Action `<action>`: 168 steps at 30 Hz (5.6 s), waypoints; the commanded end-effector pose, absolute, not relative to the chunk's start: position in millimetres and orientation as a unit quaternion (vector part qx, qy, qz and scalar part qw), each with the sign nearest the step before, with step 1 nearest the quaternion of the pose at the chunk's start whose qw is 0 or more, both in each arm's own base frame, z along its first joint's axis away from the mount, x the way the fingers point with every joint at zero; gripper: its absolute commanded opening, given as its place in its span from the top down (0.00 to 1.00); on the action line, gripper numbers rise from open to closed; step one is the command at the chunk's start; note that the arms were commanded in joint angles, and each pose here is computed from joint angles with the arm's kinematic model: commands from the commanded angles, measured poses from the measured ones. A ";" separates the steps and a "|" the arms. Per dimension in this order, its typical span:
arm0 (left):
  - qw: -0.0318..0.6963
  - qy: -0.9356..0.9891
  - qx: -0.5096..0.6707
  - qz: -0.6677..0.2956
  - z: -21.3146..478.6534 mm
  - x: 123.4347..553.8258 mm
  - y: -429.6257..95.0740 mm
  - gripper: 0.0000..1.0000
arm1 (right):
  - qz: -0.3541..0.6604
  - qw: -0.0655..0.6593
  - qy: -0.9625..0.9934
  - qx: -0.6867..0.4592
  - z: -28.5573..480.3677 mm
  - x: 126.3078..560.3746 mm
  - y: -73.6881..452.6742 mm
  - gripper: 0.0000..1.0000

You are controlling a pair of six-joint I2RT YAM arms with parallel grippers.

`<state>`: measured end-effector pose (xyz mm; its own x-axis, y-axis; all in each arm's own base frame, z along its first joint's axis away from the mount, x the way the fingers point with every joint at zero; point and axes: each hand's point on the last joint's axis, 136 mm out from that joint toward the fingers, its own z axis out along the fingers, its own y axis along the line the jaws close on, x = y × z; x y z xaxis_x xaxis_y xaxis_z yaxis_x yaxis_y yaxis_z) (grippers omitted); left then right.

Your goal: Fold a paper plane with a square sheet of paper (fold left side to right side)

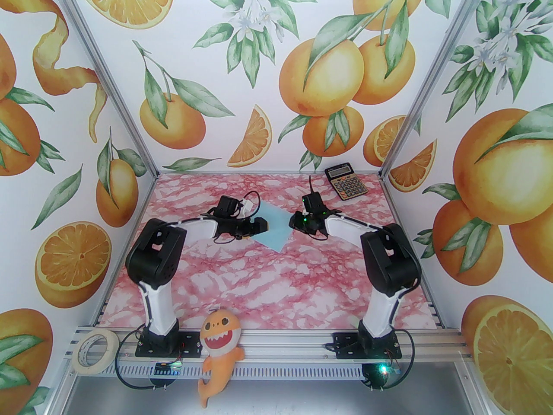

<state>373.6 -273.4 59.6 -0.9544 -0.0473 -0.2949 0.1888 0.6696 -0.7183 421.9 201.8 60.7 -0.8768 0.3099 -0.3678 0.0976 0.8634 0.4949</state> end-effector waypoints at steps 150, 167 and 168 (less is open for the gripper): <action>0.141 0.729 0.068 -0.667 125.5 431.7 -362.6 0.09 | 0.188 0.150 0.957 0.162 -19.1 403.9 163.0 0.80; 0.165 0.794 0.053 -0.582 97.1 449.3 -313.3 0.29 | 0.184 0.150 0.958 0.159 -18.4 400.9 161.2 0.80; 0.164 0.801 0.056 -0.573 94.9 449.3 -311.3 0.29 | 0.184 0.149 0.958 0.159 -19.4 400.7 161.7 0.80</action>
<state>448.3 -322.4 79.3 -0.9595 -0.1208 -0.2546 0.2130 0.2803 -0.9360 432.1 173.6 16.6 -0.8658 0.3759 -0.3304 0.1914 0.8586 0.4755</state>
